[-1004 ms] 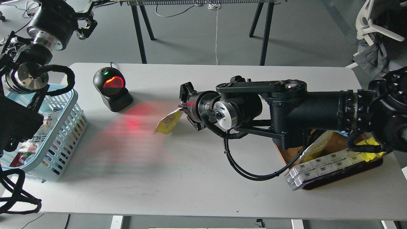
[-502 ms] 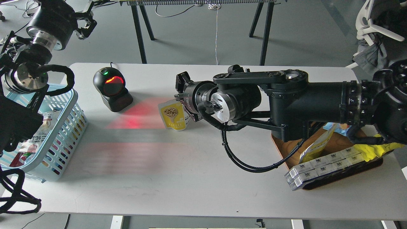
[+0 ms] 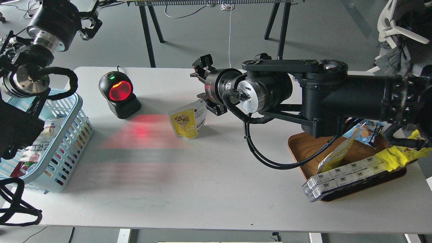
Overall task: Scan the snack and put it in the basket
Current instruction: 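Hold the packet in front of the scanner, then set it down, then withdraw the right gripper back above the tray, then reach the left gripper to the yellow packet beside the scanner and grasp it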
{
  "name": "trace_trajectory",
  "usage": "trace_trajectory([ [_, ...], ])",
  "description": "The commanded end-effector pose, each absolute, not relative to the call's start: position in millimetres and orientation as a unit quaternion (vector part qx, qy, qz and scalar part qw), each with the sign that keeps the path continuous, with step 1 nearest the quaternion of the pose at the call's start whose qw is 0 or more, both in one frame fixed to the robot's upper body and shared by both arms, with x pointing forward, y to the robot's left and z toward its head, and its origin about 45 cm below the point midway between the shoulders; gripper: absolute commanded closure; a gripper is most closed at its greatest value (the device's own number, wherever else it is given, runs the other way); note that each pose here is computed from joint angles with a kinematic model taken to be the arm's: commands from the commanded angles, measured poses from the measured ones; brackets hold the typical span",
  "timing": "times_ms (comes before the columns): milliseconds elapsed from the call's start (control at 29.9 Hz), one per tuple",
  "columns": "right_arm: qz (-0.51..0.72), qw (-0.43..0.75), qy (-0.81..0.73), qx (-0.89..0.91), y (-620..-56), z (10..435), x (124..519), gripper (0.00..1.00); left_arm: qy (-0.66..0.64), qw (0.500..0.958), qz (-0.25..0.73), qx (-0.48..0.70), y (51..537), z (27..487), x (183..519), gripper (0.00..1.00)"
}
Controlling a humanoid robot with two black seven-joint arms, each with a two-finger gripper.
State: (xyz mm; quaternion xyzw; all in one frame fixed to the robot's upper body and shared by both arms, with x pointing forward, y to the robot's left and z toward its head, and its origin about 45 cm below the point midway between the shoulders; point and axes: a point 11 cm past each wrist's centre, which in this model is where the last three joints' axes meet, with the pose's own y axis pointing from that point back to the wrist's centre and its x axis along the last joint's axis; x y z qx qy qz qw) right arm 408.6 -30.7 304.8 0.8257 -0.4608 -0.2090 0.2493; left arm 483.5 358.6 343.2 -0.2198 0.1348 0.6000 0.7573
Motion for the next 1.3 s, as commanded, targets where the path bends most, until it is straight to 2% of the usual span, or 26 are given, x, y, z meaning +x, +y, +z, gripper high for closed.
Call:
trace_trajectory([
  [0, -0.218, 0.206, -0.478, 0.825, -64.3, 333.2, 426.8, 0.09, 0.117, 0.758, 0.608, -0.208, 372.2, 353.7, 482.0, 0.0],
  [167, -0.233, 0.105, -0.513, 0.82, -133.1, 372.0, 456.2, 0.06, 0.07, 0.768, 0.613, -0.175, 384.9, 375.7, 481.2, 0.0],
  [401, -0.263, -0.038, -0.52, 0.812, -234.6, 380.8, 476.6, 0.06, -0.055, 0.815, 0.574, -0.061, 382.8, 429.4, 465.4, 0.0],
  [502, -0.281, -0.097, -0.524, 0.798, -274.6, 367.1, 478.0, 0.06, -0.115, 0.83, 0.545, -0.009, 377.2, 453.1, 442.7, 0.0],
  [636, -0.297, -0.193, -0.518, 0.779, -323.4, 345.2, 469.5, 0.05, -0.22, 0.847, 0.474, 0.098, 346.4, 475.0, 395.2, 0.0],
  [770, -0.302, -0.26, -0.516, 0.758, -360.9, 327.8, 458.4, 0.05, -0.303, 0.837, 0.408, 0.203, 325.8, 468.9, 352.6, 0.0],
  [903, -0.301, -0.304, -0.525, 0.736, -388.4, 310.1, 444.1, 0.05, -0.352, 0.82, 0.355, 0.279, 313.9, 442.8, 338.0, 0.0],
  [1037, -0.298, -0.313, -0.543, 0.72, -406.8, 303.3, 441.3, 0.04, -0.398, 0.799, 0.3, 0.337, 295.9, 402.0, 342.2, 0.0],
  [1138, -0.298, -0.312, -0.545, 0.719, -408.1, 303.7, 441.5, 0.04, -0.483, 0.748, 0.246, 0.384, 280.0, 377.8, 346.4, 0.0],
  [1271, -0.298, -0.311, -0.545, 0.719, -407.8, 303.6, 441.8, 0.04, -0.621, 0.646, 0.167, 0.412, 249.3, 347.8, 351.7, 0.0],
])
